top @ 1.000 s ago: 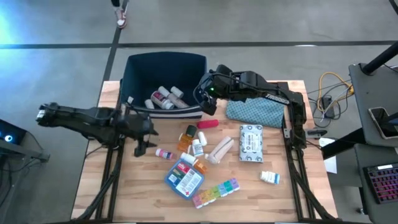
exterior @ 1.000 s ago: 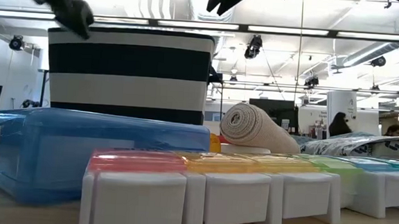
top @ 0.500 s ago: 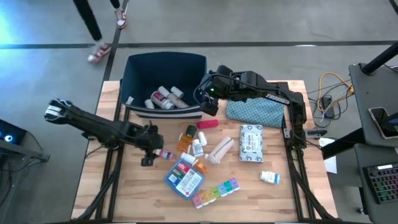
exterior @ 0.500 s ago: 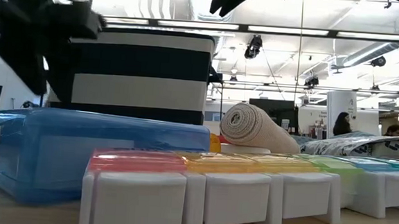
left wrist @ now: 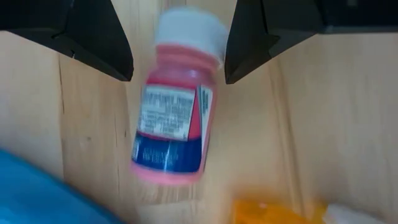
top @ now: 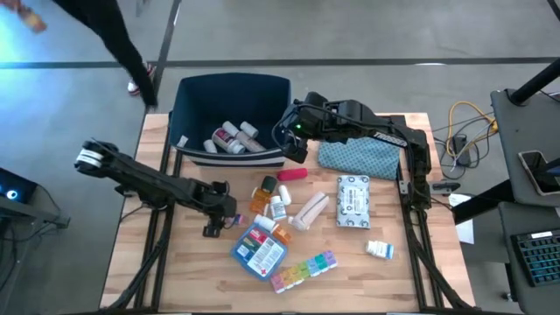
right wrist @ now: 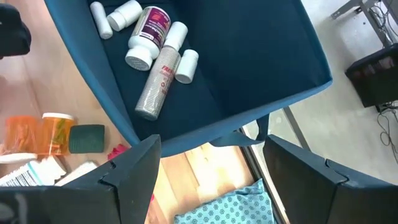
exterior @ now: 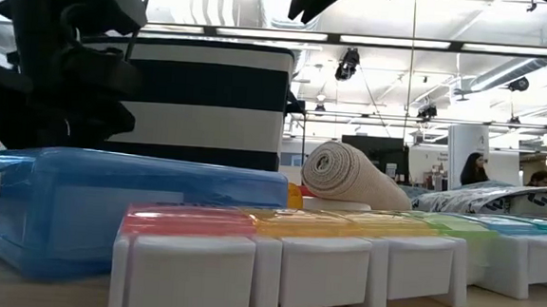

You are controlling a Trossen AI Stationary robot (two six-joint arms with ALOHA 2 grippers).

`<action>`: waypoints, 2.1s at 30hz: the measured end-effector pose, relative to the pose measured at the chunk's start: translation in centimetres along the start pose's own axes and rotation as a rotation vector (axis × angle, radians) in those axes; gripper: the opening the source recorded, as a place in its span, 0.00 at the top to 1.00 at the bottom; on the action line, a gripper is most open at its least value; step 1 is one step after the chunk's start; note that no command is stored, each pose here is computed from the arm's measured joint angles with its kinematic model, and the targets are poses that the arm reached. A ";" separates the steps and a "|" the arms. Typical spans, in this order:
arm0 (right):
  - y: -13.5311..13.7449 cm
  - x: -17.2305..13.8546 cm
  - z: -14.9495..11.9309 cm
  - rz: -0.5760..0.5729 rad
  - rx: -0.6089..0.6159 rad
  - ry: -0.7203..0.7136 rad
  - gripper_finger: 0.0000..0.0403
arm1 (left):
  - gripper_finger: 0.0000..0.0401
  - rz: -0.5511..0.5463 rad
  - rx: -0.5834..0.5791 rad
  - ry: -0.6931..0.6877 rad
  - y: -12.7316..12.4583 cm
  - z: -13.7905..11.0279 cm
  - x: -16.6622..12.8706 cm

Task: Pick & place medical supplies in basket/bin
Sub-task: Put the pink pill bottle into the blue bin

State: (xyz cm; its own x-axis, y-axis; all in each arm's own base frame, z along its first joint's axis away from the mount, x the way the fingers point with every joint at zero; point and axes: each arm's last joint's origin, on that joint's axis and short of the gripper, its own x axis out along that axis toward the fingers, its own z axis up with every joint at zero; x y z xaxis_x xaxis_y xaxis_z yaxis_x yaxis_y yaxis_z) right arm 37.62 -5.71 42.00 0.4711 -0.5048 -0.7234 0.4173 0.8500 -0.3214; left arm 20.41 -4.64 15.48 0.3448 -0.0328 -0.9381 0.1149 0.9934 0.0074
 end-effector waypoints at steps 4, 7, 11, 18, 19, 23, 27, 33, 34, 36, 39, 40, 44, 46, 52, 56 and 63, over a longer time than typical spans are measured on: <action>0.0 0.0 0.0 0.000 0.000 0.001 0.33 | 0.42 -0.002 -0.003 0.002 0.0 -0.1 0.8; 0.0 0.0 0.0 0.000 -0.001 0.004 0.33 | 0.43 0.000 -0.007 0.027 0.0 -0.3 1.2; 0.0 0.0 -0.1 0.001 -0.003 0.005 0.33 | 0.48 0.001 -0.024 0.025 0.0 -0.1 1.2; 0.2 0.0 -0.1 0.052 -0.052 0.008 0.33 | 0.64 -0.003 -0.078 -0.004 -0.1 1.0 0.4; 0.2 0.0 -0.1 0.053 -0.065 0.007 0.33 | 0.64 -0.003 -0.091 -0.007 -0.1 1.3 0.2; 0.2 0.0 -0.1 0.053 -0.108 0.004 0.33 | 0.63 0.007 -0.151 -0.004 -0.1 2.3 -1.2; -0.1 -0.7 -0.1 0.066 -0.152 -0.016 0.33 | 0.61 0.039 -0.213 -0.019 -0.1 4.1 -3.5; -1.1 -3.1 -0.3 0.131 -0.181 -0.075 0.33 | 0.62 0.093 -0.307 -0.161 -0.1 8.4 -9.4; -1.3 -3.6 -0.4 0.133 -0.186 -0.086 0.33 | 0.62 0.114 -0.324 -0.205 0.0 9.1 -10.7; -1.7 -4.7 -0.7 0.134 -0.195 -0.107 0.33 | 0.62 0.161 -0.353 -0.298 0.2 10.5 -13.3; -2.5 -6.4 -1.0 0.157 -0.184 -0.145 0.33 | 0.62 0.248 -0.399 -0.455 0.6 12.2 -17.1; -2.7 -7.0 -1.2 0.167 -0.182 -0.158 0.33 | 0.62 0.285 -0.417 -0.495 0.8 12.5 -18.3; -3.6 -8.7 -1.8 0.174 -0.175 -0.179 0.33 | 0.62 0.419 -0.465 -0.536 2.6 12.7 -21.5; -3.9 -9.2 -2.1 0.173 -0.171 -0.185 0.33 | 0.62 0.477 -0.509 -0.515 4.2 12.4 -22.4; -4.0 -9.2 -2.3 0.174 -0.154 -0.176 0.33 | 0.62 0.596 -0.594 -0.424 10.7 11.0 -22.9; -3.3 -7.8 -2.8 0.177 -0.166 -0.112 0.33 | 0.61 0.582 -0.635 -0.352 14.8 9.2 -22.5; -1.4 -3.7 -4.9 0.182 -0.192 0.101 0.33 | 0.45 0.642 -0.579 -0.287 18.4 7.2 -21.7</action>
State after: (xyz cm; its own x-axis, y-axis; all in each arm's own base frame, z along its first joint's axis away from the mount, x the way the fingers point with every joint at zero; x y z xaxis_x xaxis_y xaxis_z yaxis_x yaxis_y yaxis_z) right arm 31.42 -4.27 42.13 0.4407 -0.3314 -0.8342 0.1731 0.9433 -0.2832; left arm 21.75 13.55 38.45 0.4089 0.5966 -0.6906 -0.6383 0.7278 0.2508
